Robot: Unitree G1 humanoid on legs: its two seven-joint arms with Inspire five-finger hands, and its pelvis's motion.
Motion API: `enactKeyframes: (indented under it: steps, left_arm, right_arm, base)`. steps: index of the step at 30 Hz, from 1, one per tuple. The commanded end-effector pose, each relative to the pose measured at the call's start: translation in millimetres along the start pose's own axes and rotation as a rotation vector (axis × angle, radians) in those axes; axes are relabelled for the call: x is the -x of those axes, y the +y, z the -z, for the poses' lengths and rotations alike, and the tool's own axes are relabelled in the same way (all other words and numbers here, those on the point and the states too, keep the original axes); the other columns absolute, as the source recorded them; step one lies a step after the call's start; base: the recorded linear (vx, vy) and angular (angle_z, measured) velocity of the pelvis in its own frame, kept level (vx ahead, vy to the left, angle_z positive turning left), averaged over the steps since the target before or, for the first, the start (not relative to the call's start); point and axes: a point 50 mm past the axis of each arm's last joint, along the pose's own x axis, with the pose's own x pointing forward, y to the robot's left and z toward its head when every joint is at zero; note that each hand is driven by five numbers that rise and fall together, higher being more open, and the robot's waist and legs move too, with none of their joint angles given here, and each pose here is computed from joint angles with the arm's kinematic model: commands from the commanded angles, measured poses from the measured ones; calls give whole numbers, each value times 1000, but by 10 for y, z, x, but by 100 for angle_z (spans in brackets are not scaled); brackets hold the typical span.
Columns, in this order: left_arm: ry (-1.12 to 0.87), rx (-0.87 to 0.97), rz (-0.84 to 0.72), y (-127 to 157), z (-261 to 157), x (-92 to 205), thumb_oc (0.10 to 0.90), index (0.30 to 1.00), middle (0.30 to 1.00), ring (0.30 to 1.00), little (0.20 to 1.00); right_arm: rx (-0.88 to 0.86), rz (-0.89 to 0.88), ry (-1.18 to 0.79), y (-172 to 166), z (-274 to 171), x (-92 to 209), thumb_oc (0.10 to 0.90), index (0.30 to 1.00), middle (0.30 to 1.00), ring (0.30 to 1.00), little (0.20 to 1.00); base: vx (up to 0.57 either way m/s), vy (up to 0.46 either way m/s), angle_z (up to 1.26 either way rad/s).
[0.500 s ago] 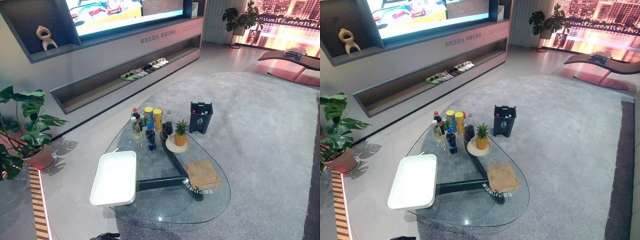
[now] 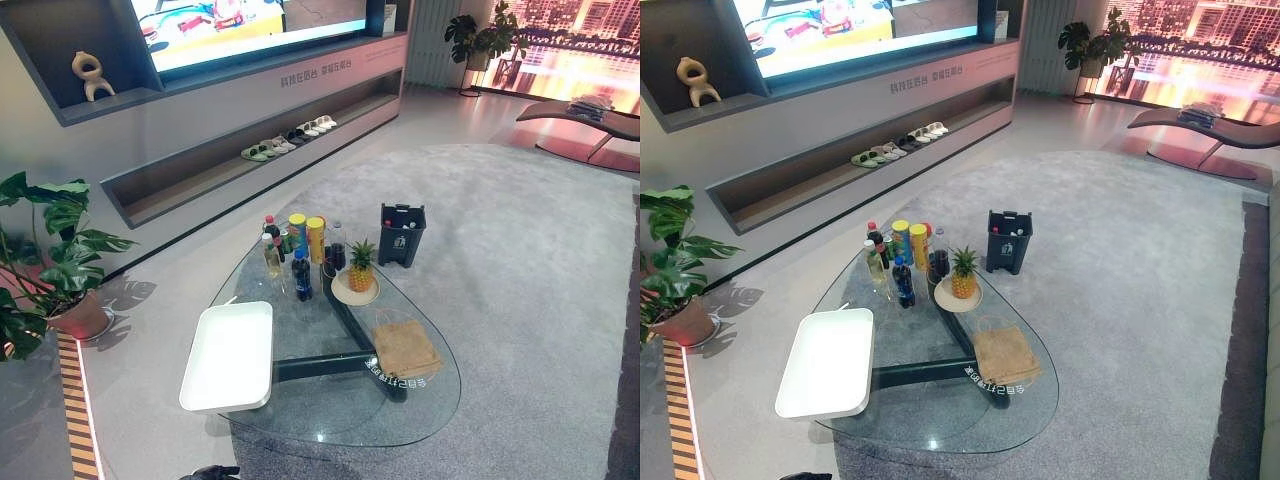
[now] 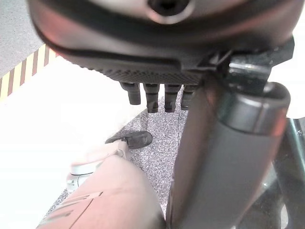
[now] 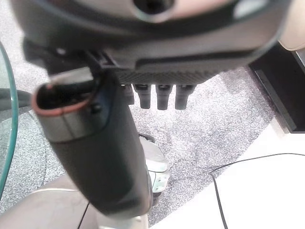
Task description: Wipe the table with a cloth and put it in the basket.
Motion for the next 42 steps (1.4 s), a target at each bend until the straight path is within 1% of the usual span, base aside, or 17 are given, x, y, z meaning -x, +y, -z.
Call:
enactKeyframes:
  steps: [1,9,13,17,18,21,29,32,35,36,37,39,42]
  left_arm:
    - [20,-64,-14,-36,-8,-12,800,900,900,900,900]
    - [6,16,-58,62,3,3,800,900,900,900,900]
    - [-41,87,-77,117,-95,13,800,900,900,900,900]
    - [-171,139,-89,149,-485,42,800,900,900,900,900]
    - [-222,169,-88,154,-665,65,800,900,900,900,900]
    - [-289,211,-88,172,-863,103,800,900,900,900,900]
    - [-401,250,-115,252,-1204,203,800,900,900,900,900]
    - [-465,257,-124,297,-1438,289,800,900,900,900,900]
    - [-505,278,-132,338,-1572,348,800,900,900,900,900]
    - [-520,285,-134,367,-1616,373,800,900,900,900,900]
    - [-535,272,-140,404,-1661,404,800,900,900,900,900]
    - [-543,262,-147,419,-1678,417,800,900,900,900,900]
    - [-566,247,-167,509,-1749,478,800,900,900,900,900]
  right_arm:
    - [-3,38,9,-103,-96,37,800,900,900,900,900]
    - [-13,45,13,-171,-49,44,800,900,900,900,900]
    - [-10,66,5,-238,-87,64,800,900,900,900,900]
    - [-31,118,-66,-374,-371,152,800,900,900,900,900]
    - [-44,135,-102,-428,-513,203,800,900,900,900,900]
    - [-47,156,-154,-472,-692,267,800,900,900,900,900]
    - [-69,194,-261,-612,-1026,436,800,900,900,900,900]
    - [-96,217,-324,-684,-1204,542,800,900,900,900,900]
    - [-149,244,-380,-723,-1284,591,800,900,900,900,900]
    - [-195,260,-405,-750,-1316,617,800,900,900,900,900]
    - [-290,285,-458,-821,-1355,665,800,900,900,900,900]
    - [-349,293,-498,-878,-1403,717,800,900,900,900,900]
    - [-495,359,-638,-1133,-1583,960,800,900,900,900,900]
  base:
    - [40,5,0]
    - [49,5,-1]
    - [-27,23,-10]
    - [-269,26,-12]
    - [-226,-15,-1]
    - [-193,-5,-1]
    - [-126,8,-4]
    - [-189,9,-2]
    - [-131,-27,-5]
    - [-125,-67,3]
    - [-116,-75,9]
    - [-74,-65,14]
    - [-67,-110,14]
